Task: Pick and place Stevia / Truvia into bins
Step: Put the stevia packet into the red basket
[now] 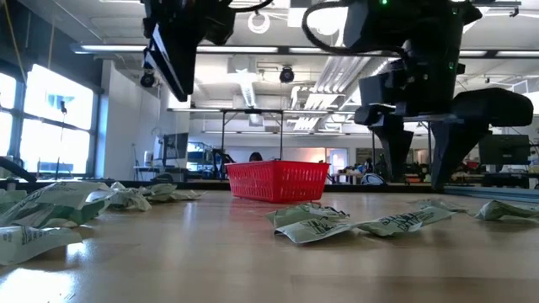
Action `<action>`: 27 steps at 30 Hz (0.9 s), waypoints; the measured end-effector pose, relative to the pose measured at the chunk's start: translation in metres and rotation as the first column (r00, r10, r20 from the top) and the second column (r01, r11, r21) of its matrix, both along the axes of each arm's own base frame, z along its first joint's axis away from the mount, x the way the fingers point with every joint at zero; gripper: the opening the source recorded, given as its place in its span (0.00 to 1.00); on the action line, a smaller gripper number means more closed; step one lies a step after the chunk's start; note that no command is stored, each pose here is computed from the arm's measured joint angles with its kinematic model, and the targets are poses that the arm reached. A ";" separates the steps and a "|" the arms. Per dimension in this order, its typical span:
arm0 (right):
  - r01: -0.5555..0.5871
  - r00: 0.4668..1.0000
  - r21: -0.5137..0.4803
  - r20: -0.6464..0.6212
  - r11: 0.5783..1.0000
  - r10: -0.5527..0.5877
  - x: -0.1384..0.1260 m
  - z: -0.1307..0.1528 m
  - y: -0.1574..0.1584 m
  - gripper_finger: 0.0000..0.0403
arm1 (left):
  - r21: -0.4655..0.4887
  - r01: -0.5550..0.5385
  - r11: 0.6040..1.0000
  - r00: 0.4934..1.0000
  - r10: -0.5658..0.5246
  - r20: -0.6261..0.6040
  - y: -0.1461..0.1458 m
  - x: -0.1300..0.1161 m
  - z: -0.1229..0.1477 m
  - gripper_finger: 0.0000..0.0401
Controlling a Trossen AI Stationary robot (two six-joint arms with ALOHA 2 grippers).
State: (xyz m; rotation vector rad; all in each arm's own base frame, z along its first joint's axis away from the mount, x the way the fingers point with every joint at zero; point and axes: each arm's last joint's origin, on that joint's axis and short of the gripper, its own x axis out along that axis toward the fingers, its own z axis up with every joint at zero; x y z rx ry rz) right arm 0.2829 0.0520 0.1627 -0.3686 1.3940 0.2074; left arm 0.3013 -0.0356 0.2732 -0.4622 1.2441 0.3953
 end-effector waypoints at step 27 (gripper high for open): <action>0.040 0.997 0.131 -0.070 0.991 -0.031 0.009 -0.028 -0.007 0.38 | 0.022 -0.059 0.998 0.998 0.059 0.019 -0.013 -0.001 0.000 0.38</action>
